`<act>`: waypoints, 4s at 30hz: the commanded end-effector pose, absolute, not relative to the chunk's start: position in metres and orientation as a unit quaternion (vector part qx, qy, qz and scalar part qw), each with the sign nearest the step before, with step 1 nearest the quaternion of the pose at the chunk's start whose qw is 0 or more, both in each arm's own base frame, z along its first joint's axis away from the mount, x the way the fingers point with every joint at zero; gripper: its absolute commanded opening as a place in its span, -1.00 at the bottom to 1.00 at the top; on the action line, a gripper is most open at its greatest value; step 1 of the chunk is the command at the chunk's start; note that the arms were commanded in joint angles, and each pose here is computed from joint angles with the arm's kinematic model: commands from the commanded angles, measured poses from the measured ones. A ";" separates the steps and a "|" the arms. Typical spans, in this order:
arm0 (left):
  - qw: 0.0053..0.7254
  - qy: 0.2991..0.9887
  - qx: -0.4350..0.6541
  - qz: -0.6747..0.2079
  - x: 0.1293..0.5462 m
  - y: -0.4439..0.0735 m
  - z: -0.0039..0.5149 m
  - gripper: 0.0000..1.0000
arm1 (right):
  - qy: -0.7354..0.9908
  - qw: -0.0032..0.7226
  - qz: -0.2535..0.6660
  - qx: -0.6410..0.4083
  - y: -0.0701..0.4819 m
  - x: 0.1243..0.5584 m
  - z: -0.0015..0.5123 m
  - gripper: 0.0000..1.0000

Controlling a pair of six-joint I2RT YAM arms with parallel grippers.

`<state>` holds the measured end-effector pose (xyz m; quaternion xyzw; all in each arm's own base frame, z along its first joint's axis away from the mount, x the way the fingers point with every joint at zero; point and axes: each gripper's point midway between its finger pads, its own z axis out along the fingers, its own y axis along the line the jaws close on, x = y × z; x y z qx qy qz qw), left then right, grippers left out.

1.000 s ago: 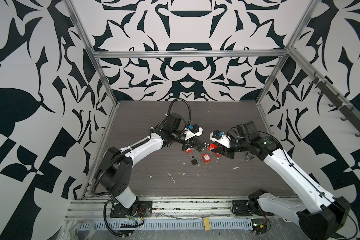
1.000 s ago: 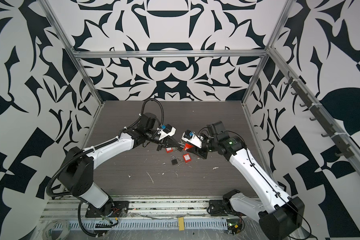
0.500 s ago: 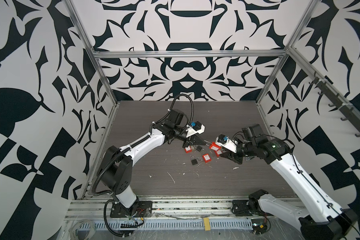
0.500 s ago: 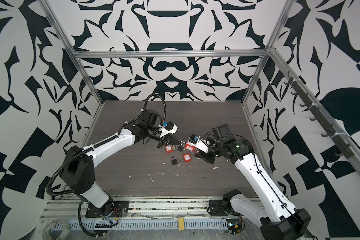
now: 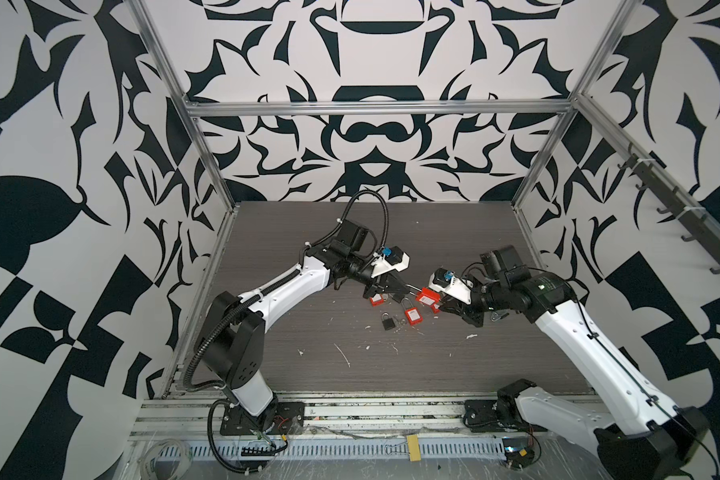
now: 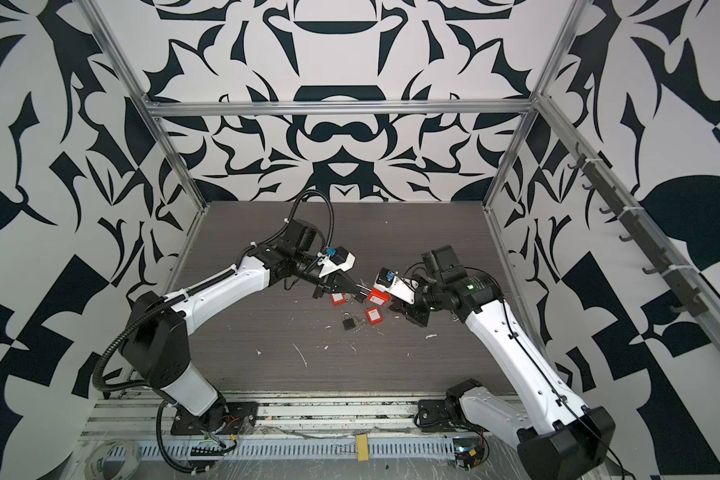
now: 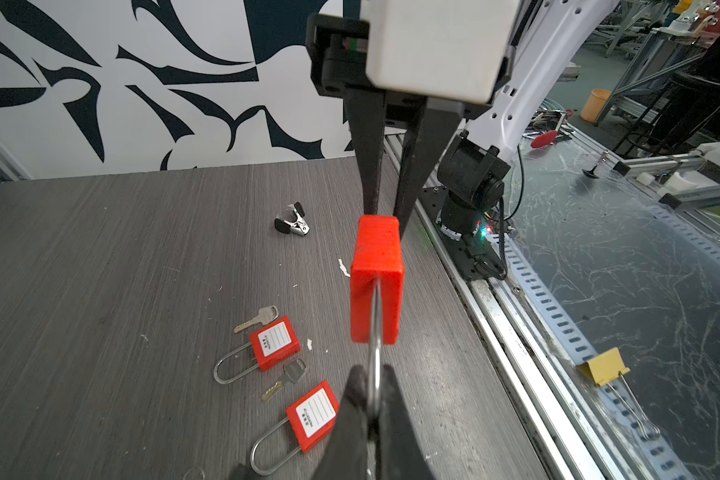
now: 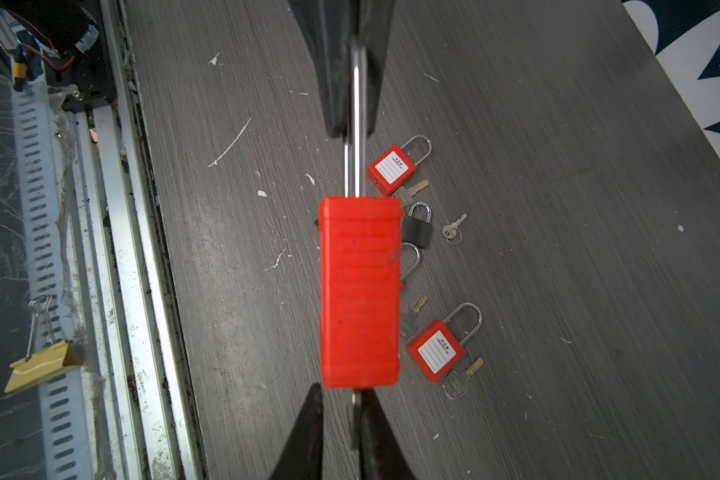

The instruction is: Lock with the key

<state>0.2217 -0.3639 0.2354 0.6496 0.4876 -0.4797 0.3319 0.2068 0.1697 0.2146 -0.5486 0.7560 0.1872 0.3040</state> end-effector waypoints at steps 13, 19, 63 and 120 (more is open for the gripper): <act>0.292 0.487 0.654 -0.500 0.229 -0.361 0.245 -1.00 | 0.736 0.319 0.180 -0.570 0.167 0.200 0.206 -1.00; 0.300 0.493 0.649 -0.495 0.243 -0.355 0.249 -1.00 | 0.743 0.322 0.184 -0.556 0.160 0.196 0.207 -1.00; 0.315 0.489 0.649 -0.491 0.274 -0.363 0.240 -1.00 | 0.739 0.336 0.220 -0.541 0.155 0.201 0.209 -1.00; 0.392 0.438 0.673 -0.449 0.259 -0.335 0.246 -1.00 | 0.757 0.284 0.231 -0.541 0.164 0.193 0.179 -1.00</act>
